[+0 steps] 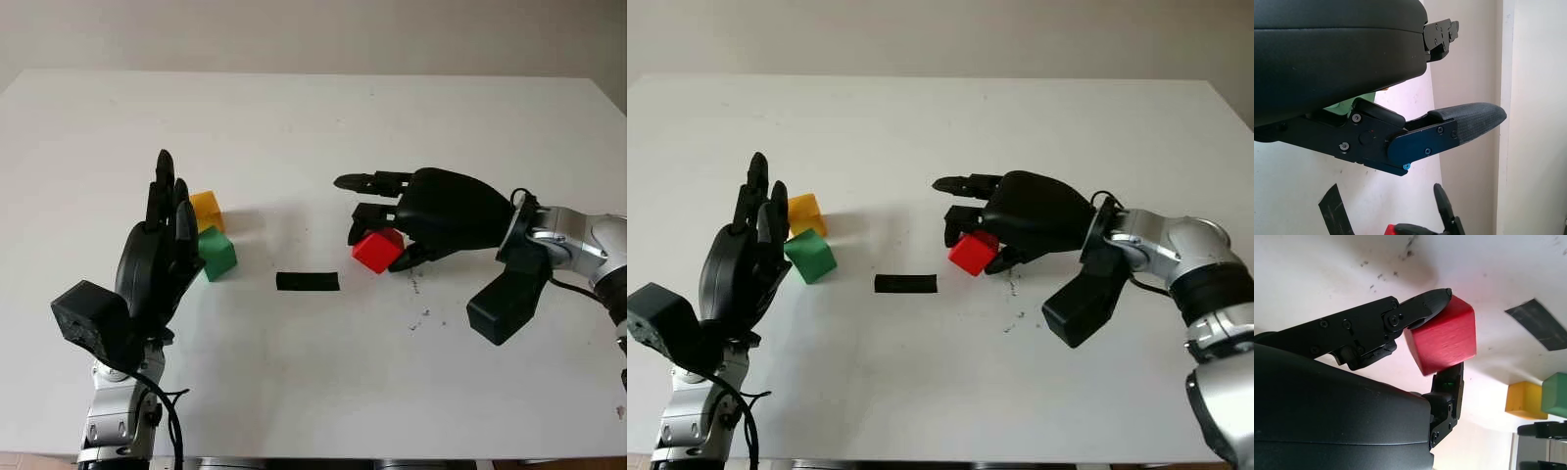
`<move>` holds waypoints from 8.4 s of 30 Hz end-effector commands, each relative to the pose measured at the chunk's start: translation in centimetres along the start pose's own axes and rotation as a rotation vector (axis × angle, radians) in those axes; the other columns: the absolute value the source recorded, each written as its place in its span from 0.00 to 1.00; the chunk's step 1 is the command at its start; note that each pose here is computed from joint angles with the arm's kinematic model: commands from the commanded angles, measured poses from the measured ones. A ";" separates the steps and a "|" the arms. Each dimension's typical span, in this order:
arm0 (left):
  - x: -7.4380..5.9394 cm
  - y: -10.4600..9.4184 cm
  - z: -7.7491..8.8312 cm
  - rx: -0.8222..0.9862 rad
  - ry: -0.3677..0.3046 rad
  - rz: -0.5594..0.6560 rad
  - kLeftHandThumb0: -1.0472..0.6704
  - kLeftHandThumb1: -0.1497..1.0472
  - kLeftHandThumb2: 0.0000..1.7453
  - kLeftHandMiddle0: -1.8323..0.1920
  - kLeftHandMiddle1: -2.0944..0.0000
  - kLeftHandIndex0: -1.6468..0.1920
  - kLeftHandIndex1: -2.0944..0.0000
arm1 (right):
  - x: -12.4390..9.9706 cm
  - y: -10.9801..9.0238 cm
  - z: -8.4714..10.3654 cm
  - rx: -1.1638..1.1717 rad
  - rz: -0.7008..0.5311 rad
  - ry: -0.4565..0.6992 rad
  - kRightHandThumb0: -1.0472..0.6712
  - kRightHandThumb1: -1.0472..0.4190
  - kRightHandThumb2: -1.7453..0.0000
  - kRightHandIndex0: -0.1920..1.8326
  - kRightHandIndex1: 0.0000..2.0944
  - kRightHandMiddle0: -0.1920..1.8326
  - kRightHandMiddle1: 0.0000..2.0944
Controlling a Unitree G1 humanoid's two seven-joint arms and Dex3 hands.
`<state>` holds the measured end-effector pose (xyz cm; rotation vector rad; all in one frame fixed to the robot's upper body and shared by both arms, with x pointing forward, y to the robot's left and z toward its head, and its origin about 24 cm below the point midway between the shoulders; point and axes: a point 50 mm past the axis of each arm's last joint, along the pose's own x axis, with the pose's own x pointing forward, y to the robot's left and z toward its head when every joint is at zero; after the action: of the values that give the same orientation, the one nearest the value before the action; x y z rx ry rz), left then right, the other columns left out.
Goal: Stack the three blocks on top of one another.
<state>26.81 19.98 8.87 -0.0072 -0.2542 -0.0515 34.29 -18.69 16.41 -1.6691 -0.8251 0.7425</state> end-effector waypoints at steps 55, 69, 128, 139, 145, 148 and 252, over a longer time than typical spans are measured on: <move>-0.3 -0.1 1.2 0.012 -0.037 0.045 0.18 1.00 0.41 1.00 1.00 1.00 1.00 | 8.3 -4.2 4.7 -0.163 0.070 -0.454 0.39 0.06 0.97 0.24 0.03 0.30 0.69; -0.4 -0.3 1.2 0.008 -0.034 0.045 0.18 1.00 0.42 1.00 1.00 1.00 1.00 | 8.3 -3.1 4.9 -0.160 0.123 -0.468 0.36 0.07 0.97 0.23 0.03 0.30 0.70; 0.1 2.5 4.5 0.154 -0.117 0.092 0.20 1.00 0.32 1.00 1.00 1.00 1.00 | 0.6 -5.6 -1.9 0.561 -0.192 0.086 0.10 0.00 0.84 0.00 0.01 0.02 0.02; 2.4 6.4 9.7 0.700 -0.105 0.091 0.34 0.98 0.07 0.89 0.95 0.85 0.93 | 0.1 1.7 0.3 1.134 -0.403 0.342 0.14 0.00 0.83 0.00 0.00 0.00 0.02; 5.1 7.1 13.1 1.098 -0.031 0.016 0.39 0.89 0.02 0.75 0.94 0.67 0.87 | -0.2 3.1 1.1 1.174 -0.447 0.409 0.18 0.00 0.87 0.00 0.00 0.00 0.02; 6.5 7.2 13.9 1.195 0.005 -0.097 0.40 0.87 0.02 0.77 0.96 0.68 0.88 | -0.4 3.4 1.2 1.175 -0.442 0.431 0.16 0.00 0.87 0.00 0.00 0.01 0.02; 15.8 5.5 13.0 1.704 0.072 -0.484 0.45 0.92 0.03 0.75 0.98 0.62 0.52 | -2.0 5.3 1.9 1.249 -0.488 0.494 0.18 0.00 0.95 0.00 0.00 0.03 0.03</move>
<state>39.20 24.41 24.37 1.7592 -0.1528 -0.3405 32.42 -20.24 11.03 -0.4306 -0.2393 0.3202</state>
